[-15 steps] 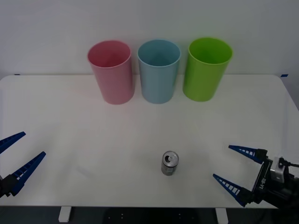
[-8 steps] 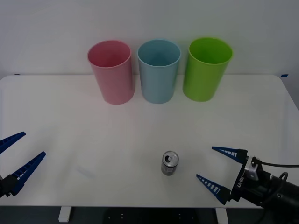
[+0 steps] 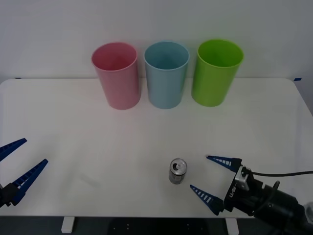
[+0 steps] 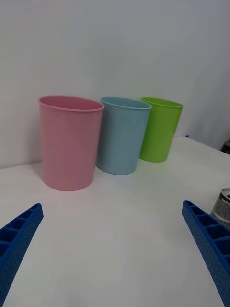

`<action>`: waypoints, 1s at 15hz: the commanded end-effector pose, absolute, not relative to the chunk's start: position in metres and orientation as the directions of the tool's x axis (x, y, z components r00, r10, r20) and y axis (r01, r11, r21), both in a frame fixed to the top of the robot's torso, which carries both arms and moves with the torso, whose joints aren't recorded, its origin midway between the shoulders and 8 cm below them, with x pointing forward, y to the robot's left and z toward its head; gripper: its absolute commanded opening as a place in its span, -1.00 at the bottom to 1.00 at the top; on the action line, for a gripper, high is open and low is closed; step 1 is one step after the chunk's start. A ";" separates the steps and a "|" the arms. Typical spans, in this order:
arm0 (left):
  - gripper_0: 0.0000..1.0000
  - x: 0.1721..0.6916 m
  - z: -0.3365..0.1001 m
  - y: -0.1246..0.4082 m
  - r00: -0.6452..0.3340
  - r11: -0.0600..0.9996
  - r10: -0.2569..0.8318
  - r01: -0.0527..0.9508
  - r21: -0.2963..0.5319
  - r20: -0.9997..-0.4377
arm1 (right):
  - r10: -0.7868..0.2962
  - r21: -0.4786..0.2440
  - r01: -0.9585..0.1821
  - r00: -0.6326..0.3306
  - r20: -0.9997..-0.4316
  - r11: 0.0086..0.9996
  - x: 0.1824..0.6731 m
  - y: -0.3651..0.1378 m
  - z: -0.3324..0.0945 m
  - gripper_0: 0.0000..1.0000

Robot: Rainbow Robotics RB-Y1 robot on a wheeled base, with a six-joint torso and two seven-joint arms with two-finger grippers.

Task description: Grasp the object on the table and drop it into the matching bin: aluminum can to the light blue bin, PET bottle to the pink bin.

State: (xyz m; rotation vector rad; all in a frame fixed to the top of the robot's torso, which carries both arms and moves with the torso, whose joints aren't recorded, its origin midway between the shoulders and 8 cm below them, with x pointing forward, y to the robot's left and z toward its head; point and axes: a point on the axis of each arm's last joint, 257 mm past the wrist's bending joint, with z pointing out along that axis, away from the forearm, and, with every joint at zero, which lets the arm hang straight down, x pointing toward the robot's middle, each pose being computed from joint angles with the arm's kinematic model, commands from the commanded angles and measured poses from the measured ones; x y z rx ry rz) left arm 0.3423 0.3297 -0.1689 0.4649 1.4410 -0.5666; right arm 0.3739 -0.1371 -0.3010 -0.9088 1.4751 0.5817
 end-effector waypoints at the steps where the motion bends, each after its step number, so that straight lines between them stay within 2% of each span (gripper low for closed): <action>1: 1.00 0.342 -0.169 0.330 0.041 0.785 -0.082 0.618 -0.039 -0.996 | -0.199 -0.166 -0.802 0.059 -0.978 0.574 0.379 -0.122 -0.305 1.00; 15: 1.00 0.342 -0.169 0.330 0.041 0.785 -0.082 0.618 -0.039 -0.996 | -0.237 -0.175 -0.767 0.031 -0.971 0.617 0.403 -0.064 -0.320 1.00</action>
